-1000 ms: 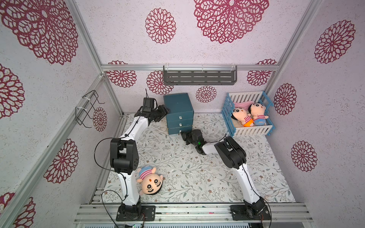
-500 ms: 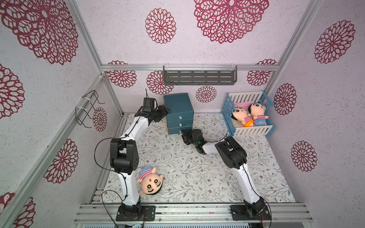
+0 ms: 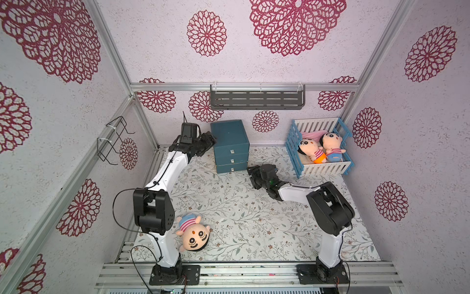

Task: Place the brooch boxes into the drawer by color
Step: Close the drawer in the storage box, then reset both arms

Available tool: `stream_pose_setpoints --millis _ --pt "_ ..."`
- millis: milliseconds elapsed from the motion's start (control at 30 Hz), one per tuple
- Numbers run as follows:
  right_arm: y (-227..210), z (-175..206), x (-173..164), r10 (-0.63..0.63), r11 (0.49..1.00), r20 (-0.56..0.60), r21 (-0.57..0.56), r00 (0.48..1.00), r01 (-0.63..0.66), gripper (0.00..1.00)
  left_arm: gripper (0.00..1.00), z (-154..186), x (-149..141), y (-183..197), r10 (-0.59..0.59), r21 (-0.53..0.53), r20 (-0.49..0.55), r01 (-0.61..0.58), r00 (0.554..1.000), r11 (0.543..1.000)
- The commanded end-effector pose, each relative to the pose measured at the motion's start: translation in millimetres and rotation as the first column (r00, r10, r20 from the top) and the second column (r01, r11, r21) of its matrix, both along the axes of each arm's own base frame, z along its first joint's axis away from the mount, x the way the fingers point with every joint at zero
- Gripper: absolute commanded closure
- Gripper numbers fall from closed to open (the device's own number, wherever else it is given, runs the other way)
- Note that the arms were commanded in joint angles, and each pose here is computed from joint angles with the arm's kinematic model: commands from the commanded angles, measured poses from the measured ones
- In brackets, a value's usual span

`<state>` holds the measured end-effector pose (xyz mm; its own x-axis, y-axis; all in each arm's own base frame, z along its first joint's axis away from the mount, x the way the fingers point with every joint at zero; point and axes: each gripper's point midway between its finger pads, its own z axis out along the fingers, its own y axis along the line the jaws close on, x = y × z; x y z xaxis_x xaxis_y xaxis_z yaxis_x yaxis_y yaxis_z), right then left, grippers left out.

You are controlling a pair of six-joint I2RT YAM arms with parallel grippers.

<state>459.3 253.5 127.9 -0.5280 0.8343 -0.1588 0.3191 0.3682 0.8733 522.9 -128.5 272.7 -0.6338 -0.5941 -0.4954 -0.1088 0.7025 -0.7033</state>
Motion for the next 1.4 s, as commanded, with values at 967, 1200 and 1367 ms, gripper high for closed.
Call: stream_pose_setpoints --millis 967,1200,1367 --pt "-284.2 30.6 -132.3 0.033 0.247 0.424 -0.881 0.905 0.403 0.01 0.03 -112.7 -200.7 193.5 0.439 0.809 0.157 -0.37 0.885 0.457" --pt "-278.9 46.7 -122.1 0.1 0.271 0.543 -0.821 0.834 0.502 0.01 0.03 -138.9 -187.3 210.2 0.43 0.763 0.209 -0.421 0.878 0.49" --pt "-281.2 57.0 -123.0 0.094 0.304 0.635 -0.752 0.767 0.585 0.01 0.03 -140.4 -180.3 223.6 0.412 0.696 0.294 -0.489 0.863 0.527"
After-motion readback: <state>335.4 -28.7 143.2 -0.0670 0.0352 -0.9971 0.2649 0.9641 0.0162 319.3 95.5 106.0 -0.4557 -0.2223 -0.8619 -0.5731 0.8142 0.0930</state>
